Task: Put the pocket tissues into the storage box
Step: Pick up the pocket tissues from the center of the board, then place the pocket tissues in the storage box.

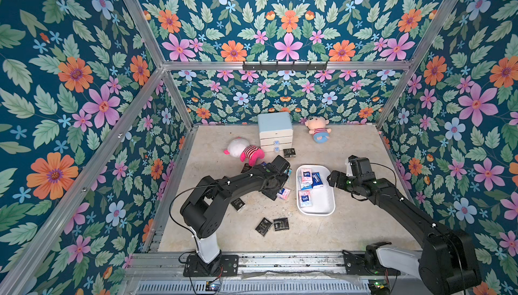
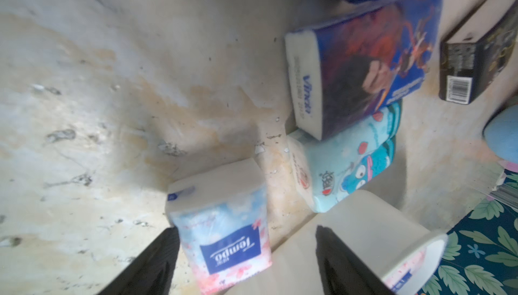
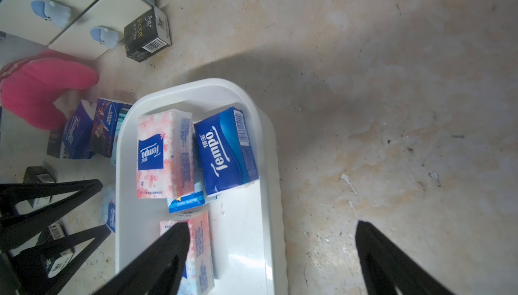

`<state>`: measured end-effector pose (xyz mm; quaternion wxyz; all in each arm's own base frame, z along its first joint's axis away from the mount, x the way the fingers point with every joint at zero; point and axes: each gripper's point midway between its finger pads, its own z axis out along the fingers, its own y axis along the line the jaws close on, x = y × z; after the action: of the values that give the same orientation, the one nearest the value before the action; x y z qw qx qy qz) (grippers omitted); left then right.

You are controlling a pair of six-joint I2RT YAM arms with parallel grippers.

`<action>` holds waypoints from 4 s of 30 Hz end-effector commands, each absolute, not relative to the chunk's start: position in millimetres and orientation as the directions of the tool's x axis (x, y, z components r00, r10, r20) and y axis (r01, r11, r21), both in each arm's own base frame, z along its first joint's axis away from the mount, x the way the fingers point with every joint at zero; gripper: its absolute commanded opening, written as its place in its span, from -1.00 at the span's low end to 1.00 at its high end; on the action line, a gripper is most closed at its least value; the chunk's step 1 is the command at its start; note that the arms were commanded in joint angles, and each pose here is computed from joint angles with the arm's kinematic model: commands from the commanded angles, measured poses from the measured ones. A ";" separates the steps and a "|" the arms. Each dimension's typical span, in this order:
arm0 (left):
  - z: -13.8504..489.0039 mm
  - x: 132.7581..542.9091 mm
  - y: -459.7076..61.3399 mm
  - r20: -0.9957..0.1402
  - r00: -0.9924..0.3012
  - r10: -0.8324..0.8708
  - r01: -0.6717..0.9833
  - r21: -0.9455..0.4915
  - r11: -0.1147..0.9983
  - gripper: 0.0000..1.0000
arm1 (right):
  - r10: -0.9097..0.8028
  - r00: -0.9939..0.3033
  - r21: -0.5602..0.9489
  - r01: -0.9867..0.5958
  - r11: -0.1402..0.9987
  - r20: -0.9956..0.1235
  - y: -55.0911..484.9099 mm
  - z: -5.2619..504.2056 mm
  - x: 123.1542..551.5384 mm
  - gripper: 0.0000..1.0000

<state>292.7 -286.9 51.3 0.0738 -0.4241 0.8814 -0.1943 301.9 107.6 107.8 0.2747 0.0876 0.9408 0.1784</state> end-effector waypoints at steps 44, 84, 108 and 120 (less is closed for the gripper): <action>134.8 331.7 -297.4 -0.348 -0.831 -0.434 -0.262 -0.442 0.858 -0.05 | 0.277 -0.793 0.345 0.090 0.934 -0.543 93.5 131.6 300.0 0.94; 91.7 334.8 -461.4 -0.237 -0.962 0.139 0.238 -0.468 0.851 -0.10 | 0.387 -0.704 0.205 0.332 0.921 -0.595 32.2 126.2 272.2 0.96; 134.5 349.1 -452.7 -0.334 -0.941 0.060 0.220 -0.467 0.856 0.34 | 0.348 -0.754 0.349 0.168 0.922 -0.558 74.2 142.8 288.3 0.87; 177.3 382.2 -354.8 -0.445 -0.873 -0.198 0.050 -0.487 0.872 0.39 | 0.299 -0.796 0.451 0.038 0.892 -0.525 121.7 154.0 310.8 -0.51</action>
<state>367.1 -375.7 169.2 0.2146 -0.0059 0.9437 -0.2518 304.2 106.0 146.6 0.3011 0.1078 0.9295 0.1836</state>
